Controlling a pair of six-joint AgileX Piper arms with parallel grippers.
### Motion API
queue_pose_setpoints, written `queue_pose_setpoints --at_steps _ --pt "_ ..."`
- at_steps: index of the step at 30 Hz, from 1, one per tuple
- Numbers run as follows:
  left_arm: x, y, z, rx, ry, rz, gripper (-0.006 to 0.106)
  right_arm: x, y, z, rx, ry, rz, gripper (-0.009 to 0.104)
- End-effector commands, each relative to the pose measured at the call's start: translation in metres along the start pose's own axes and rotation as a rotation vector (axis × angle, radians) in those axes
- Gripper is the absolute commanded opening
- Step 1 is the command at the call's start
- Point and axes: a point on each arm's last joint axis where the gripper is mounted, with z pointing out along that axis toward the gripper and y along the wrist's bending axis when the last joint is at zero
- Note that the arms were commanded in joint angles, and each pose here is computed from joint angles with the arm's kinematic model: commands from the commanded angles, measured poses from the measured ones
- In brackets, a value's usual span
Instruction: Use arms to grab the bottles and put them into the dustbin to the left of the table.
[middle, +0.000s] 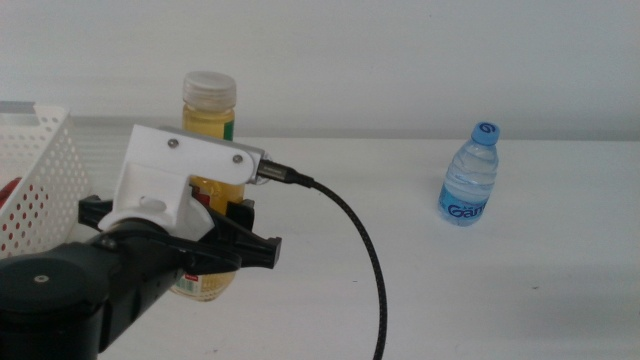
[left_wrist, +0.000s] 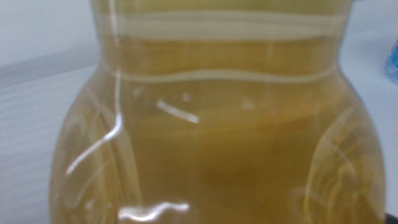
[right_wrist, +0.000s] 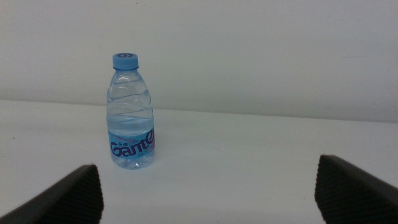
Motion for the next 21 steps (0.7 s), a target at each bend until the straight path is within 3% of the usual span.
queue_pose_setpoints --at_steps 1,8,15,21 --pt "-0.003 0.000 -0.004 0.011 -0.008 -0.020 -0.002 0.012 0.001 0.000 0.010 -0.005 -0.015 0.091" --pt "-0.004 -0.009 -0.005 0.122 -0.060 0.033 -0.002 0.012 0.001 0.000 0.010 -0.005 -0.015 0.091" --pt "-0.010 -0.016 -0.006 0.219 -0.167 0.007 -0.002 0.012 0.001 0.000 0.010 -0.005 -0.015 0.091" --pt "-0.012 -0.009 0.001 0.349 -0.091 -0.035 -0.002 0.012 0.001 0.000 0.010 -0.005 -0.015 0.091"
